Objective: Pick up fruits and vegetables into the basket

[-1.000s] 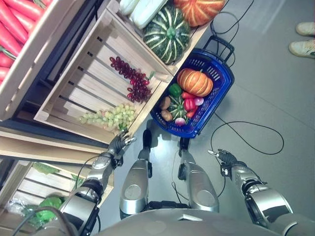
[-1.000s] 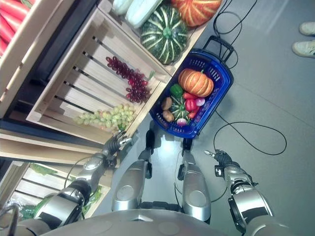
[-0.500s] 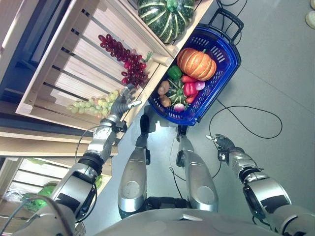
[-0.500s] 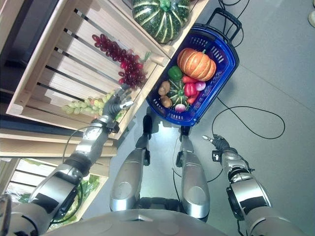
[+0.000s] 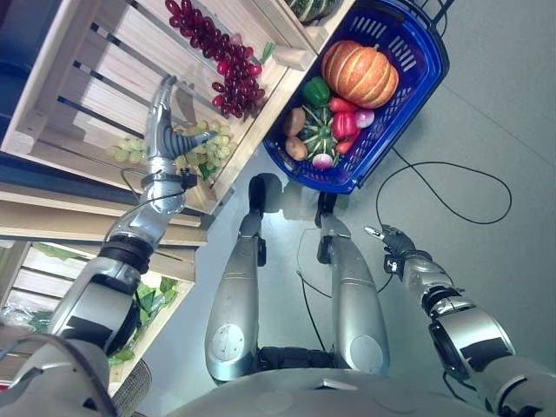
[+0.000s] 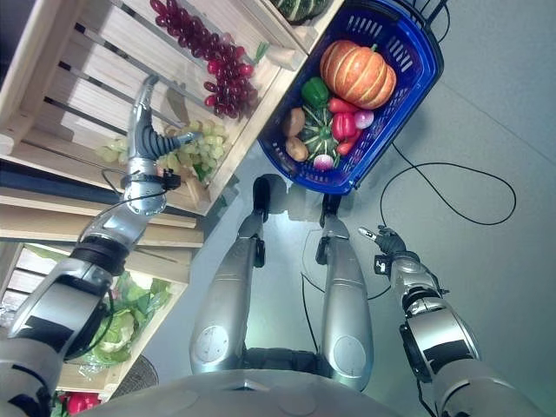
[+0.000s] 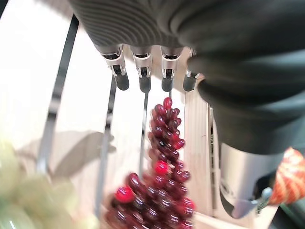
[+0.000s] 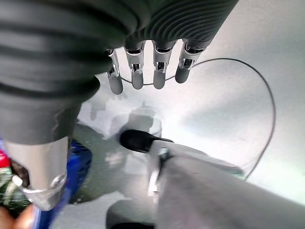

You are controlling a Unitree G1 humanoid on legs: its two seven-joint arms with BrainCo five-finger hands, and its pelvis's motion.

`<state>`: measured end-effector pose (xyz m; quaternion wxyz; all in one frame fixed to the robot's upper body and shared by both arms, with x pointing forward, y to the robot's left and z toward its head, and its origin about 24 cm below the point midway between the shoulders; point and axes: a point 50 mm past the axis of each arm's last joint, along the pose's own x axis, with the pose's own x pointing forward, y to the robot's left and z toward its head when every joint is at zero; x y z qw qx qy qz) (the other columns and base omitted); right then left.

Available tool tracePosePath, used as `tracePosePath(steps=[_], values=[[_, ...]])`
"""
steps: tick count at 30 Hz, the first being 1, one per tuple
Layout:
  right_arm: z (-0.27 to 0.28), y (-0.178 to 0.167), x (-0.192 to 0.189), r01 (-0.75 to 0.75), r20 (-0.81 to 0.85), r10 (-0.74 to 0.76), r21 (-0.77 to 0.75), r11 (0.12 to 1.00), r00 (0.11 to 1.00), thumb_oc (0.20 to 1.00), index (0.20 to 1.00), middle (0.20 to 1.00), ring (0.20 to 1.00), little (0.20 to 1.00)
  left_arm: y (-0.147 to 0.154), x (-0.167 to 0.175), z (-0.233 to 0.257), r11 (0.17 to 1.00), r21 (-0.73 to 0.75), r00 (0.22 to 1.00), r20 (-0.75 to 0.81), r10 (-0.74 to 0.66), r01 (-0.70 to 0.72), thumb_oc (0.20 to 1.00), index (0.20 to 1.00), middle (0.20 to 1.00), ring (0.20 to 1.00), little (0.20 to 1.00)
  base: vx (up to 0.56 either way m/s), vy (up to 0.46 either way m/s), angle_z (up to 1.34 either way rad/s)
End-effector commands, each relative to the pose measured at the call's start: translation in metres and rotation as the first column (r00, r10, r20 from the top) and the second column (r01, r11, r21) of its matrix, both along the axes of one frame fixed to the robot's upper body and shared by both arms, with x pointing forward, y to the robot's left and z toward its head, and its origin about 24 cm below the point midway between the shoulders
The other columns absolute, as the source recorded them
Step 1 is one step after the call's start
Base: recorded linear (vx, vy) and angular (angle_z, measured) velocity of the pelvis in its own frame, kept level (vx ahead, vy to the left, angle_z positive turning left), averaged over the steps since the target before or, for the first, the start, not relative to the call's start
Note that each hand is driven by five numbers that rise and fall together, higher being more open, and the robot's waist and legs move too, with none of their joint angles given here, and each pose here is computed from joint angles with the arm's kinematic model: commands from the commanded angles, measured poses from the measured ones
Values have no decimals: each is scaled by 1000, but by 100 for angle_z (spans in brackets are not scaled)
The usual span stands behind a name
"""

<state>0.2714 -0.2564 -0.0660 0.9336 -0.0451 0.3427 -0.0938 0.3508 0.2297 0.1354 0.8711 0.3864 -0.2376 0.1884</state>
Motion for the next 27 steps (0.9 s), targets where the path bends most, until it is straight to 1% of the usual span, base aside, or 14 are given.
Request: tracePosePath(steps=[1, 3, 5, 6, 7, 9, 15, 19, 27], values=[[-5, -11, -12, 11, -20, -11, -26, 1000, 1000, 1000, 1000, 1000, 1000, 1000, 22, -2, -3, 967, 191, 986, 38, 165, -169, 1000, 1000, 1000, 1000, 1000, -30, 57, 0], [-5, -11, -12, 2, -23, -3, -36, 999, 1000, 1000, 1000, 1000, 1000, 1000, 29, -3, -12, 938, 279, 977, 19, 211, -208, 1000, 1000, 1000, 1000, 1000, -5, 53, -1], [-3, -12, -11, -3, -17, 2, -40, 999, 1000, 1000, 1000, 1000, 1000, 1000, 33, -2, -14, 924, 311, 972, 6, 234, -224, 1000, 1000, 1000, 1000, 1000, -4, 45, -2], [-2, -13, -9, -7, -16, 6, -43, 999, 1000, 1000, 1000, 1000, 1000, 1000, 35, -2, -16, 910, 345, 968, -13, 251, -231, 1000, 1000, 1000, 1000, 1000, 8, 67, 1], [0, -13, -7, -14, -14, 13, -49, 999, 1000, 1000, 1000, 1000, 1000, 1000, 43, -2, -22, 887, 383, 951, -63, 302, -256, 1000, 1000, 1000, 1000, 1000, 7, 62, 1], [2, -13, -5, -23, -9, 22, -55, 998, 1000, 1000, 1000, 1000, 1000, 1000, 50, -1, -27, 878, 399, 933, -126, 337, -263, 1000, 1000, 1000, 1000, 1000, 6, 52, -2], [9, -15, 2, -41, 3, 41, -70, 997, 999, 1000, 1000, 1000, 1000, 1000, 58, -1, -39, 845, 479, 902, -215, 375, -237, 1000, 1000, 1000, 1000, 1000, -2, 35, -4], [13, -17, 6, -46, 6, 47, -80, 996, 999, 1000, 1000, 1000, 1000, 1000, 60, 0, -42, 825, 514, 887, -235, 398, -234, 1000, 1000, 1000, 1000, 1000, -1, 37, -5], [21, -17, 15, -60, 18, 62, -92, 994, 998, 1000, 1000, 1000, 1000, 1000, 64, 4, -38, 784, 566, 867, -224, 446, -257, 1000, 1000, 1000, 1000, 1000, -5, 13, -1]])
